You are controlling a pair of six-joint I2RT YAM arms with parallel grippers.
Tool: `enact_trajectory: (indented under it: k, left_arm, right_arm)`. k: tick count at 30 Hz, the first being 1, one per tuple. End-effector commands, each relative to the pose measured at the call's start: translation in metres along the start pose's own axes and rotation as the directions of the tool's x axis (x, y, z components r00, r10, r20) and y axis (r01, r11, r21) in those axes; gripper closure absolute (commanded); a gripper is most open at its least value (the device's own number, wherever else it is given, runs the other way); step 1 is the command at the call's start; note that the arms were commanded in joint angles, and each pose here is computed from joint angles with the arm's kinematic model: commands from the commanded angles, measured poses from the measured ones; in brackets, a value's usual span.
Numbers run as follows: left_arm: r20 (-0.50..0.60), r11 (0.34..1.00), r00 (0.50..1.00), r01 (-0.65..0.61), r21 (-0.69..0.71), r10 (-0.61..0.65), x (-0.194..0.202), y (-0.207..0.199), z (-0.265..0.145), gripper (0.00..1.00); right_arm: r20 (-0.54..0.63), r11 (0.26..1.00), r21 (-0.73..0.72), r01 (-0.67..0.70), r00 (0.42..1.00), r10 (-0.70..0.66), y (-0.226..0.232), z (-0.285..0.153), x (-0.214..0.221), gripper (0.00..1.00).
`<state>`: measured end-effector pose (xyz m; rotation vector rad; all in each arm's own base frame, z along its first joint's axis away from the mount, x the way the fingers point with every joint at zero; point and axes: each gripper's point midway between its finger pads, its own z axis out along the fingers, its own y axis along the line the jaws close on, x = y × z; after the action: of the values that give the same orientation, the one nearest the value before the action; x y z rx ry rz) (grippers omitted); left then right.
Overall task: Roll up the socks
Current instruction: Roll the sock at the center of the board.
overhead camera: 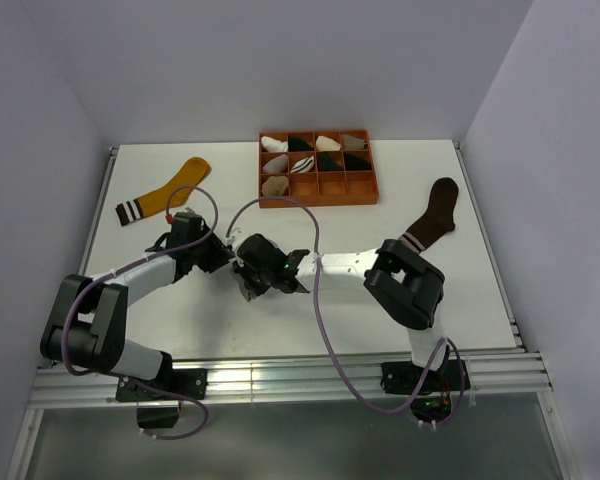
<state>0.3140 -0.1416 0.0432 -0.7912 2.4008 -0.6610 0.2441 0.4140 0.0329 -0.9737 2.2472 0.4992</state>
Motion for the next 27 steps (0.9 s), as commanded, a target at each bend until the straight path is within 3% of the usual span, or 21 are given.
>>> enact_trajectory:
  k: [1,8,14,19,22,27]
  left_arm:
    - [-0.029,0.994,0.997,-0.063,0.084,0.065,-0.005,-0.024,0.003,0.62]
    - [-0.138,0.995,0.987,-0.078,0.063,0.087,0.019,-0.008,0.020,0.62]
    - [-0.155,0.993,0.981,-0.106,0.049,0.113,0.031,-0.006,0.033,0.68]
    - [-0.184,0.993,0.976,-0.112,0.028,0.115,0.041,0.000,0.045,0.82]
    - [-0.199,0.993,0.973,-0.117,0.027,0.120,0.046,-0.001,0.049,0.99]
    - [-0.203,0.991,0.970,-0.125,0.035,0.130,0.048,-0.006,0.052,1.00]
  right_arm:
    - [-0.018,0.995,-0.030,0.096,0.995,-0.096,-0.003,-0.012,0.008,1.00]
    - [-0.031,0.988,-0.029,0.150,0.988,-0.151,-0.006,-0.010,0.011,1.00]
    - [-0.019,0.977,-0.031,0.211,0.977,-0.212,-0.007,-0.011,0.005,1.00]
    - [0.002,0.966,-0.090,0.242,0.970,-0.243,0.004,-0.018,-0.001,1.00]
    - [0.012,0.957,-0.116,0.265,0.964,-0.265,0.009,-0.023,-0.003,1.00]
    - [0.063,0.943,-0.116,0.312,0.950,-0.307,0.019,-0.036,-0.017,1.00]
